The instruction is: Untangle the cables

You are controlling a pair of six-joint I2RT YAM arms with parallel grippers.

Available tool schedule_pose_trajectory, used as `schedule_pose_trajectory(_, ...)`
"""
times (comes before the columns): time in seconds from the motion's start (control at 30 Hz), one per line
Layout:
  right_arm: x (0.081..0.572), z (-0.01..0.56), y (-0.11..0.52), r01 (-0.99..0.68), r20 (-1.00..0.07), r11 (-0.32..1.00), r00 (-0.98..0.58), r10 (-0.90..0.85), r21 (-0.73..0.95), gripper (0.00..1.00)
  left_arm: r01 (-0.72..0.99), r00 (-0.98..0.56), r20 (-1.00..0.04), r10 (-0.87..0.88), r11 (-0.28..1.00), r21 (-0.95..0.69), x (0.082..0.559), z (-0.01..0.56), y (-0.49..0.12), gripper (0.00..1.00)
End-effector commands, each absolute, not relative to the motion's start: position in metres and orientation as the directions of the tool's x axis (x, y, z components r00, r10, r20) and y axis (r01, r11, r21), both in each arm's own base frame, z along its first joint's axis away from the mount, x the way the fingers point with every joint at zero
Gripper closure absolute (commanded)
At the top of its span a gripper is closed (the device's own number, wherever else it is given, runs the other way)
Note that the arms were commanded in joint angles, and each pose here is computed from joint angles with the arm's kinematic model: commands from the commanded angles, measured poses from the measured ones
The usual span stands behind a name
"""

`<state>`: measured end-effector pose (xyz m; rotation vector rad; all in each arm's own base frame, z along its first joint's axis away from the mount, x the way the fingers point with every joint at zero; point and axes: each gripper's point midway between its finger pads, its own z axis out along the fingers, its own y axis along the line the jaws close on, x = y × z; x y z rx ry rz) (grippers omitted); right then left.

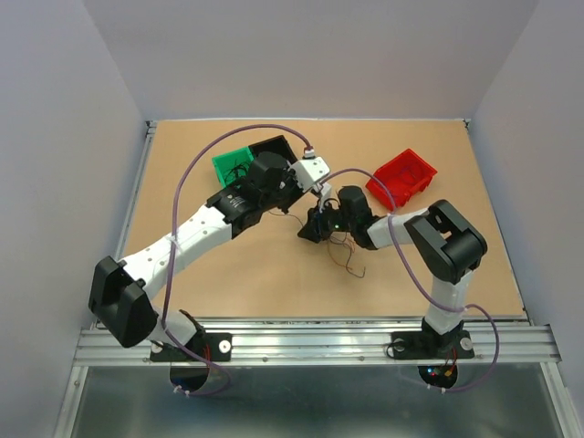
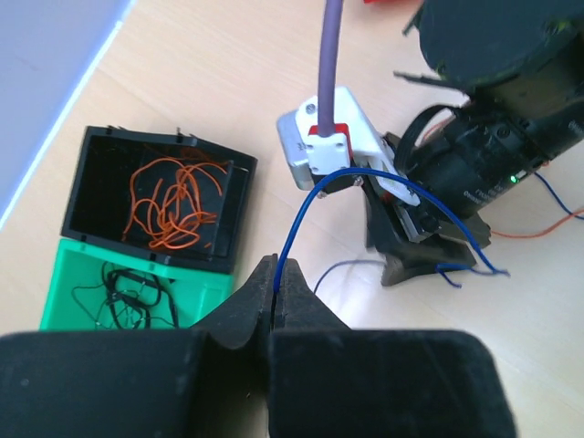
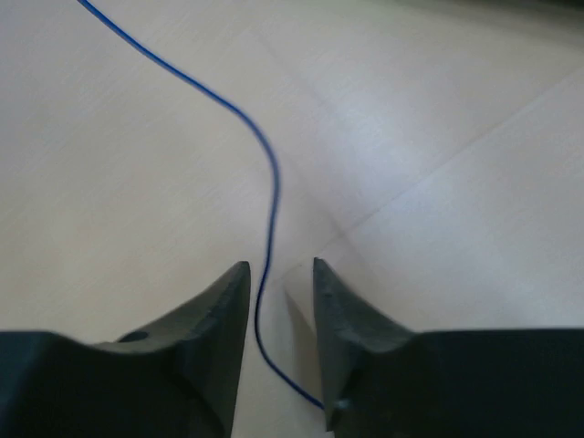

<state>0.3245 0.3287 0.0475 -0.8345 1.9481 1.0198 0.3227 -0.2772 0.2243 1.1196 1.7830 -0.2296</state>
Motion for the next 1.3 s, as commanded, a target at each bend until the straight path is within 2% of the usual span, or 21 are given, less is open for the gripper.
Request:
schedule_pose_trajectory(0.0,0.34,0.075,0.344,-0.847,-0.905,0.441,-0.397,-0.152,0.298,0.77,0.699,-0.04,-0.867,0.497,0.634,0.331,0.328,0.267,-0.265,1.0)
schedule_pose_trajectory(0.03,0.338,0.087,0.343,-0.85,-0.913,0.436,-0.386,-0.133,0.295,0.93,0.691,-0.037,-0.872,0.489,0.643,0.331,0.329,0.27,-0.262,1.0)
schedule_pose_trajectory(0.07,0.337,0.096,0.342,-0.85,-0.918,0.437,-0.378,-0.118,0.294,0.99,0.686,-0.037,-0.876,0.481,0.65,0.328,0.33,0.273,-0.26,1.0)
schedule_pose_trajectory(0.23,0.323,0.18,0.337,-0.861,-0.947,0.412,-0.32,0.017,0.298,0.99,0.675,-0.005,-0.918,0.396,0.678,0.289,0.334,0.295,-0.247,1.0)
schedule_pose_trajectory(0.33,0.297,0.257,0.331,-0.899,-0.964,0.349,-0.24,0.115,0.266,0.99,0.69,0.053,-0.945,0.322,0.672,0.268,0.324,0.318,-0.242,1.0)
schedule_pose_trajectory(0.47,0.282,0.284,0.326,-0.896,-0.963,0.354,-0.233,0.138,0.268,1.0,0.725,0.081,-0.959,0.273,0.644,0.245,0.317,0.327,-0.244,1.0)
schedule_pose_trajectory(0.7,0.273,0.301,0.311,-0.876,-0.957,0.393,-0.22,0.187,0.279,0.99,0.846,0.109,-0.968,0.228,0.49,0.21,0.294,0.319,-0.266,1.0)
schedule_pose_trajectory(0.9,0.269,0.299,0.308,-0.871,-0.954,0.397,-0.224,0.201,0.288,0.97,0.912,0.103,-0.974,0.204,0.37,0.174,0.275,0.305,-0.28,1.0)
schedule_pose_trajectory(1.03,0.269,0.297,0.307,-0.868,-0.953,0.402,-0.226,0.202,0.291,0.8,0.919,0.075,-0.97,0.229,0.362,0.156,0.281,0.291,-0.284,1.0)
schedule_pose_trajectory(1.2,0.271,0.295,0.306,-0.867,-0.956,0.412,-0.213,0.201,0.279,0.75,0.932,0.068,-0.971,0.229,0.332,0.143,0.276,0.288,-0.287,1.0)
schedule_pose_trajectory(1.27,0.272,0.294,0.305,-0.866,-0.957,0.418,-0.208,0.201,0.275,0.69,0.936,0.065,-0.972,0.227,0.323,0.138,0.275,0.288,-0.288,1.0)
